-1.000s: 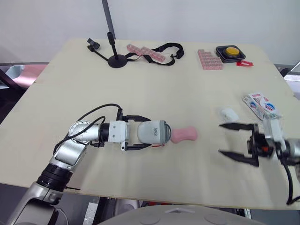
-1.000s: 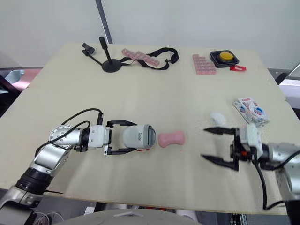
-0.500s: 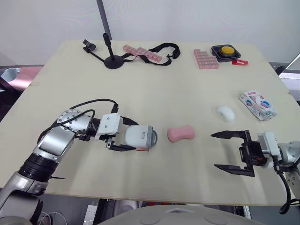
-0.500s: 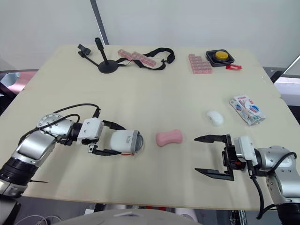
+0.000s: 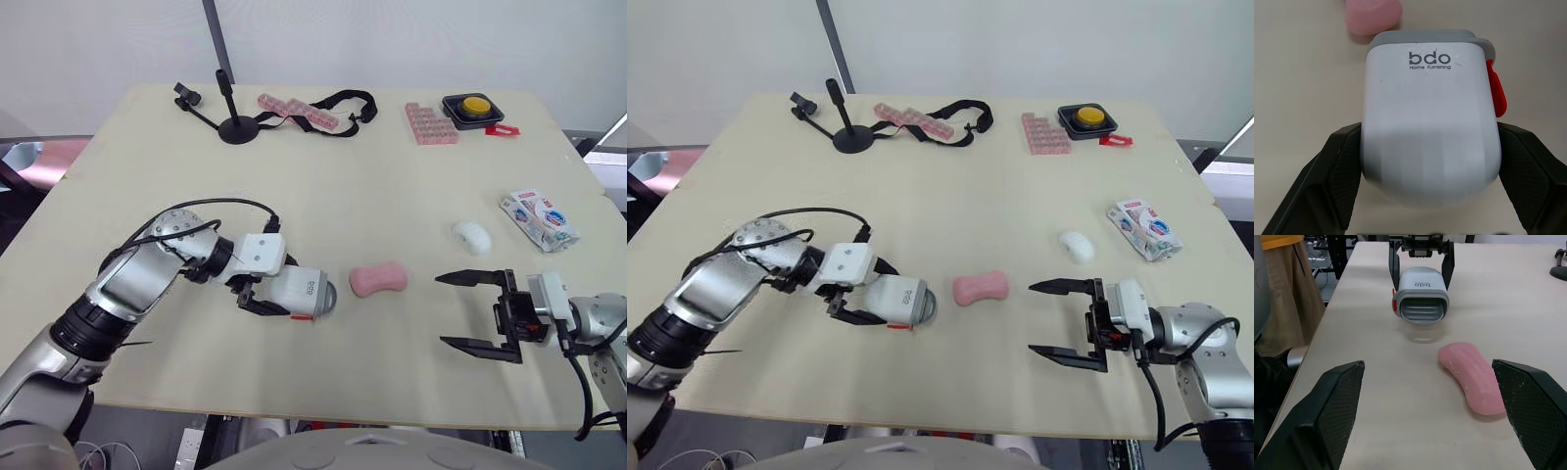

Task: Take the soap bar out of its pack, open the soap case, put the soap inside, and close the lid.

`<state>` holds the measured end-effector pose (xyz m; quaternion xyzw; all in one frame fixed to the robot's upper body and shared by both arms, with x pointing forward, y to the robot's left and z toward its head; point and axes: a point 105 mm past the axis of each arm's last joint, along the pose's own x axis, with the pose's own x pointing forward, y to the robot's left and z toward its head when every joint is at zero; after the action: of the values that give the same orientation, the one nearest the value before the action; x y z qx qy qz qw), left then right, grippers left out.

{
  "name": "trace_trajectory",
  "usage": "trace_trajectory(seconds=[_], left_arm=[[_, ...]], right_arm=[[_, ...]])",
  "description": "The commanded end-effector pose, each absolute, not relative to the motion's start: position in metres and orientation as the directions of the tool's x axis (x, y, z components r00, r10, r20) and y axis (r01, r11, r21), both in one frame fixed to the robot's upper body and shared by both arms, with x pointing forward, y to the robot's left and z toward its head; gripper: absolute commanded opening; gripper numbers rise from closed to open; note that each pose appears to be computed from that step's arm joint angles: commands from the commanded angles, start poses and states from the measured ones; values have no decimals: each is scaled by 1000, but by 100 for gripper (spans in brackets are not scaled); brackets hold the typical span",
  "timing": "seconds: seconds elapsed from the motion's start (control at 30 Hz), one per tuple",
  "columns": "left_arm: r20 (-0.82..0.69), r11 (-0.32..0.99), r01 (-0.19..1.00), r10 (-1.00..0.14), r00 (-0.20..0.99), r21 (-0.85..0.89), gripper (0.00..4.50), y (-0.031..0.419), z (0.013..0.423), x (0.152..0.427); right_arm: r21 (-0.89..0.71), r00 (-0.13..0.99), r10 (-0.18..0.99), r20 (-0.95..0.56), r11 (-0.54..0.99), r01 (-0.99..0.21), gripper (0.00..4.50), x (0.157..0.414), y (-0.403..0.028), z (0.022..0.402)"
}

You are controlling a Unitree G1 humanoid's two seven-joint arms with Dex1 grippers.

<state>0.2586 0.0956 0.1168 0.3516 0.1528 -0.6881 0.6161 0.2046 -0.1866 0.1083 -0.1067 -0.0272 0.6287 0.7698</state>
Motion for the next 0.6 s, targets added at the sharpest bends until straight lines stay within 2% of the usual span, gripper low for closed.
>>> trace_trajectory(seconds=[0.03, 0.3, 0.6], left_arm=[[-712, -223, 942, -701, 25, 253, 347, 96, 123, 258], [-763, -261, 931, -646, 27, 254, 347, 96, 123, 253], [-755, -266, 924, -654, 37, 275, 347, 84, 132, 249]], right_arm=[[-219, 213, 973, -86, 190, -957, 446, 204, -186, 112], [-211, 219, 972, -89, 197, -957, 446, 205, -186, 108], [-194, 208, 974, -89, 187, -963, 446, 204, -186, 107]])
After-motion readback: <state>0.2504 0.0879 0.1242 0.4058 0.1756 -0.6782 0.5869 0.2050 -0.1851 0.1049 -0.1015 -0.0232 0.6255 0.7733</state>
